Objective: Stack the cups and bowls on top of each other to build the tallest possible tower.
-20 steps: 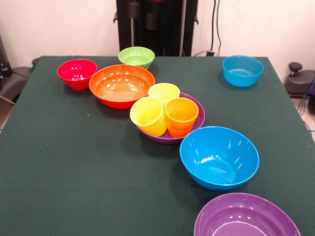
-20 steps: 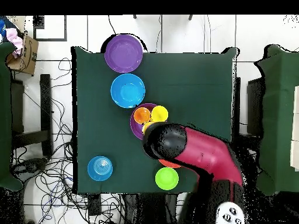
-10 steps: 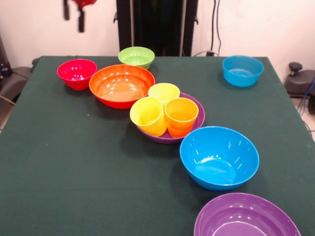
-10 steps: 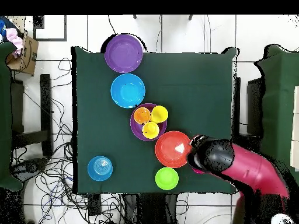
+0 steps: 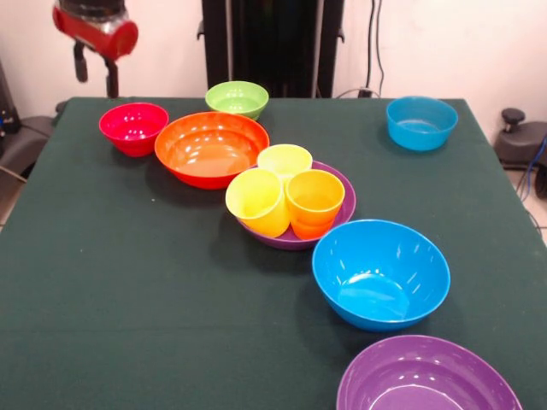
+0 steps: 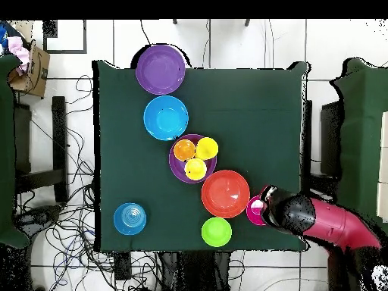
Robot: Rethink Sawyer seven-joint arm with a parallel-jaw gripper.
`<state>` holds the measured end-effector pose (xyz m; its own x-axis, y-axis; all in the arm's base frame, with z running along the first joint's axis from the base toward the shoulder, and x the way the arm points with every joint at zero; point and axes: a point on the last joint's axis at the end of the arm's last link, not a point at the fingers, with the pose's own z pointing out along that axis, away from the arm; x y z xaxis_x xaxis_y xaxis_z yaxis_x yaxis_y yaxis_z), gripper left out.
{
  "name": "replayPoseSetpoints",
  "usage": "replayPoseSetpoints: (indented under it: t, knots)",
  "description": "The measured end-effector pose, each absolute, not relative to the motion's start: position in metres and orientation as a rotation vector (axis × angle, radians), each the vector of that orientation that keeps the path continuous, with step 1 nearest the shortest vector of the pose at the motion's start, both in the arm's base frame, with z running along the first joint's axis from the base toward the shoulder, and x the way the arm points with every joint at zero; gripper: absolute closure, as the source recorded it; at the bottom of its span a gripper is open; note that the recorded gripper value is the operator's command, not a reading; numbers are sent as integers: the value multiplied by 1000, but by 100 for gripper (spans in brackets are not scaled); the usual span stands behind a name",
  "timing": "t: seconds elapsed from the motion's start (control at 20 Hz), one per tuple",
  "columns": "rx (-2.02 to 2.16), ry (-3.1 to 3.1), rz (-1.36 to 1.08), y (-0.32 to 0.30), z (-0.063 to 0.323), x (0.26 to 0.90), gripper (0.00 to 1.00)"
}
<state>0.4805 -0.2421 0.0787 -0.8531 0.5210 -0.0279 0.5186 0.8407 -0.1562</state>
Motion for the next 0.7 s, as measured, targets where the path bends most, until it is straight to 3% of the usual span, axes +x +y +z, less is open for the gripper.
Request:
replayPoseSetpoints:
  t: [0.45,0.7]
  knots:
    - [-622,-3035,111,-189,17,460,0]
    - [-529,-3048,60,-152,5,451,0]
